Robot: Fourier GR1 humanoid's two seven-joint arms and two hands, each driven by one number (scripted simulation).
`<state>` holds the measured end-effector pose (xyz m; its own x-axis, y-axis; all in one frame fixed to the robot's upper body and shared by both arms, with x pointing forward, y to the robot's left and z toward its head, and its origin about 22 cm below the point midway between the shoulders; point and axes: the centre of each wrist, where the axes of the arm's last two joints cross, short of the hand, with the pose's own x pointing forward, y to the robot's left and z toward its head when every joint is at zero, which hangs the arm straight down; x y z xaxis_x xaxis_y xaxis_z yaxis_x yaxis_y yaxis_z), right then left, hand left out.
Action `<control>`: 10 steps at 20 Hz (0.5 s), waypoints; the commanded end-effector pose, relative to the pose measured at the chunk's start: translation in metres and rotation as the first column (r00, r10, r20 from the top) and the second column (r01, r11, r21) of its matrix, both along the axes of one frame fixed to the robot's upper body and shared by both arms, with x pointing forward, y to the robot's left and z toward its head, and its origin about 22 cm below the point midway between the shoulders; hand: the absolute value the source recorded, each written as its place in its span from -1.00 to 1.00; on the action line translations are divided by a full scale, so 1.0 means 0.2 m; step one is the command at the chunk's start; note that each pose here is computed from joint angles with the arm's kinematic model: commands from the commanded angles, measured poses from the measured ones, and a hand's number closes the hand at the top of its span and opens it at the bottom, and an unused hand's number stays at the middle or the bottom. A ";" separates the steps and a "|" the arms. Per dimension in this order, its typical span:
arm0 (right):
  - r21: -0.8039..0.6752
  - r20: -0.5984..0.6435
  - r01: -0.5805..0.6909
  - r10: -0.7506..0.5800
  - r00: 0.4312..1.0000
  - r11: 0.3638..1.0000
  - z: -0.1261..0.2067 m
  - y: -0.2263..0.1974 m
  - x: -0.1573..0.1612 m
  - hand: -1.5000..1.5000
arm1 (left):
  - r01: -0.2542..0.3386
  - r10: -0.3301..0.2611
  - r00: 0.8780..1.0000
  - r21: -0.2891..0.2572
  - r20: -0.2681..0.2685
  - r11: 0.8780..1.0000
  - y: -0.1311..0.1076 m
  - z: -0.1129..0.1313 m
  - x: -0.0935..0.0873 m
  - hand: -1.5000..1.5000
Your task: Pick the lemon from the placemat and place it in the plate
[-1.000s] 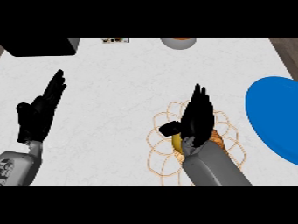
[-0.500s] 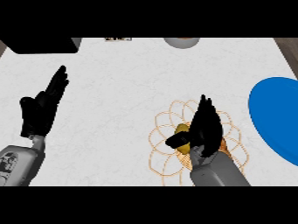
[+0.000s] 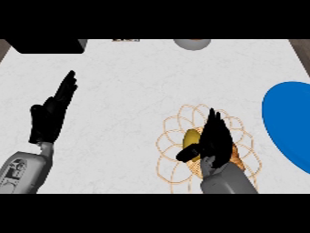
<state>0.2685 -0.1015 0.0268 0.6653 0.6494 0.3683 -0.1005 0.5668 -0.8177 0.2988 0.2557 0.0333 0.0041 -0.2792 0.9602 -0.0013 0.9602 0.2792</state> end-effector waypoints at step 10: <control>-0.090 -0.073 0.138 -0.145 0.987 0.986 -0.08 0.05 -0.06 1.00 | 0.002 -0.002 1.000 -0.006 0.017 1.000 0.04 0.08 0.10 0.00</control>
<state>0.2634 -0.1061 0.0116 0.6783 0.6558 0.3314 -0.1243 0.5468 -0.8280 0.3051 0.2558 0.0433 -0.0023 -0.2766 0.9610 -0.0030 0.9610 0.2766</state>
